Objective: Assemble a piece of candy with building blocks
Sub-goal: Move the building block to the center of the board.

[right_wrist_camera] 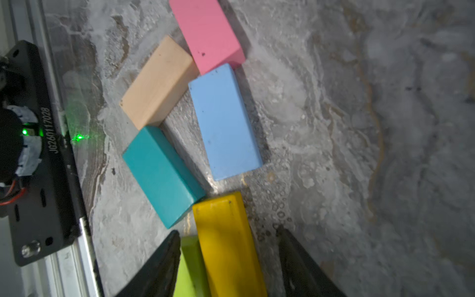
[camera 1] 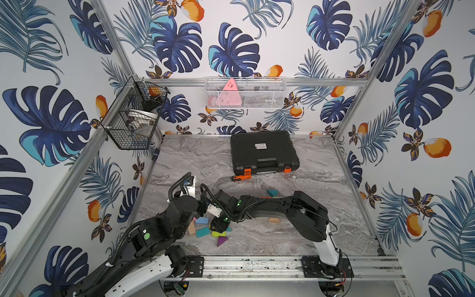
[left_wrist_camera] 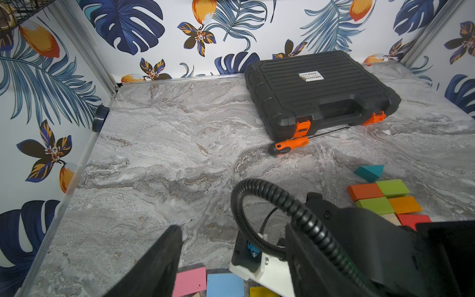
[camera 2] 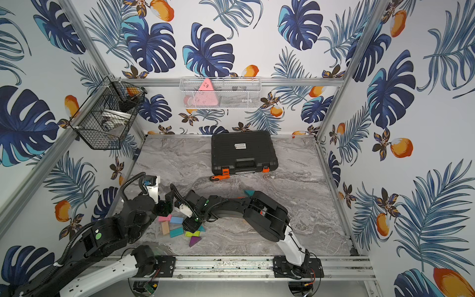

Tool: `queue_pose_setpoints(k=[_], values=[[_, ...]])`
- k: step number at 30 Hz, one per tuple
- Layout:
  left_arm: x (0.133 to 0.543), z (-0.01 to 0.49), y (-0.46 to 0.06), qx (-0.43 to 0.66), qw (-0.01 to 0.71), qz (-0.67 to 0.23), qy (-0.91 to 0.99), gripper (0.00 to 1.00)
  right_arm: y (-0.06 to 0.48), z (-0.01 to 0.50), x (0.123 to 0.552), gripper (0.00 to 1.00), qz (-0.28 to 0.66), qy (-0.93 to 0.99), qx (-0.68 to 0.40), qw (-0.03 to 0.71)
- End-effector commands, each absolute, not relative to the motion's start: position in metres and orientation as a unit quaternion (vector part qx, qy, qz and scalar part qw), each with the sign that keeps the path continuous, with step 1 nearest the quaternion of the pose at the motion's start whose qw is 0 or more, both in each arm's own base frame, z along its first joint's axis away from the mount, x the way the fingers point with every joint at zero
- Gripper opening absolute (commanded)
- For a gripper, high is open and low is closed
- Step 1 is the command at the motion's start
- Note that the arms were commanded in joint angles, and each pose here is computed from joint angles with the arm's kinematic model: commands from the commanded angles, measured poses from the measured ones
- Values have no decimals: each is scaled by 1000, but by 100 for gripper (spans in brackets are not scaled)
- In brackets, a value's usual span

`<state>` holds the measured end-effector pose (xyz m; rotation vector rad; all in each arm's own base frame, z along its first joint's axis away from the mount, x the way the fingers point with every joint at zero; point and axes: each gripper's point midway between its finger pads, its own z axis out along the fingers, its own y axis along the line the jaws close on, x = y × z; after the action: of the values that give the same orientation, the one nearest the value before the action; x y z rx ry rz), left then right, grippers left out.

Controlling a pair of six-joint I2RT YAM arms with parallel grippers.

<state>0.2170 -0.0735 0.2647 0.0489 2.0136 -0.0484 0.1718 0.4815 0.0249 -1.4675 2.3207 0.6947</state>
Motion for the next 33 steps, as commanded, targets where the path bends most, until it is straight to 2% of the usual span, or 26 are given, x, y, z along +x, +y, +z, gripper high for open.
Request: queue_pose_setpoints(k=[1,10,16,20,26,33], values=[[216,265,-73,26,534,-17,845,69,469,11,168,60,209,812,-528,134],[215,266,-71,27,538,-17,842,70,456,-5,177,40,159,816,-538,136],[215,266,-72,27,537,-17,843,71,458,-9,179,37,149,807,-554,137],[215,266,-71,27,537,-17,843,71,457,-7,191,25,146,813,-544,151],[214,268,-70,22,538,-19,842,71,462,8,206,22,188,807,-534,168],[213,268,-71,25,539,-23,842,72,457,17,243,20,241,813,-502,168]])
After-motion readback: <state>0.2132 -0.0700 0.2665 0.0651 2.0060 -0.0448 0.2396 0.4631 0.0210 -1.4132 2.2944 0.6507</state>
